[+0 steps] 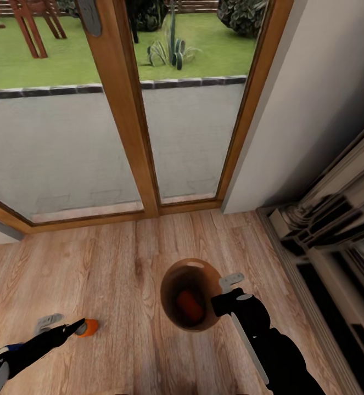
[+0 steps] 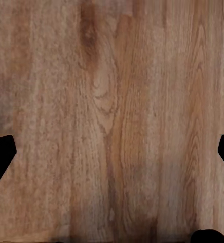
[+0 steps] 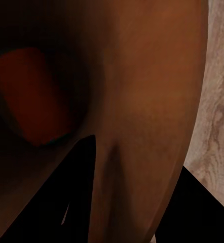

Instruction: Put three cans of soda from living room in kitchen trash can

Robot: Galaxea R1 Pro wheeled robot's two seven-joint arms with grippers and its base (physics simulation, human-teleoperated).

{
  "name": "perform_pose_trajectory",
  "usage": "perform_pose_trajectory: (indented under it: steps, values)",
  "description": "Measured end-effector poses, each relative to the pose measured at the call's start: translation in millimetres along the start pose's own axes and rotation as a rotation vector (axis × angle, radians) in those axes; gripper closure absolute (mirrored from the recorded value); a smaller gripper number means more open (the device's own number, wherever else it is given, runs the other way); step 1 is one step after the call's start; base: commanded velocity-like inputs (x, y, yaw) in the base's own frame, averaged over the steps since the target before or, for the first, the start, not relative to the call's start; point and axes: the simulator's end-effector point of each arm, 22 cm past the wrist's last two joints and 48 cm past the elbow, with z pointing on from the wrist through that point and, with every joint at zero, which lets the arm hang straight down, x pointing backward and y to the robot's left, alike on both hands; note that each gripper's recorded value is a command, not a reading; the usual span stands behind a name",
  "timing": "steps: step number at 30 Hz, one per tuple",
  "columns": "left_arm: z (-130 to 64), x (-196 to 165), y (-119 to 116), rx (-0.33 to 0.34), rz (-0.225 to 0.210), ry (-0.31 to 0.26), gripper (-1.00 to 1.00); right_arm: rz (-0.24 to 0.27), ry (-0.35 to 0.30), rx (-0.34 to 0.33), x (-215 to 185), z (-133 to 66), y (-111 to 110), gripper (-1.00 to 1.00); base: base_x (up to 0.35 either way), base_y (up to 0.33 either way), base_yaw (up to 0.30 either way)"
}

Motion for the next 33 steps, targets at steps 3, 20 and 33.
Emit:
perform_pose_trajectory:
  steps: [3,20,33]
  values:
    - [-3.3,-7,33,-0.153,0.001,-0.017,-1.0,0.001,0.0,-0.002,0,0.0,1,1.0,0.0,0.0,0.0]
    - [-9.9,-22,82,-0.503,0.01,-0.086,-1.0,0.001,0.002,-0.001,1,0.4,0,1.0,0.0,0.0,0.0]
    - [-12.6,-48,79,-0.51,0.059,-0.176,-1.0,-0.002,0.002,0.003,1,0.4,-1,1.0,0.111,0.0,0.0]
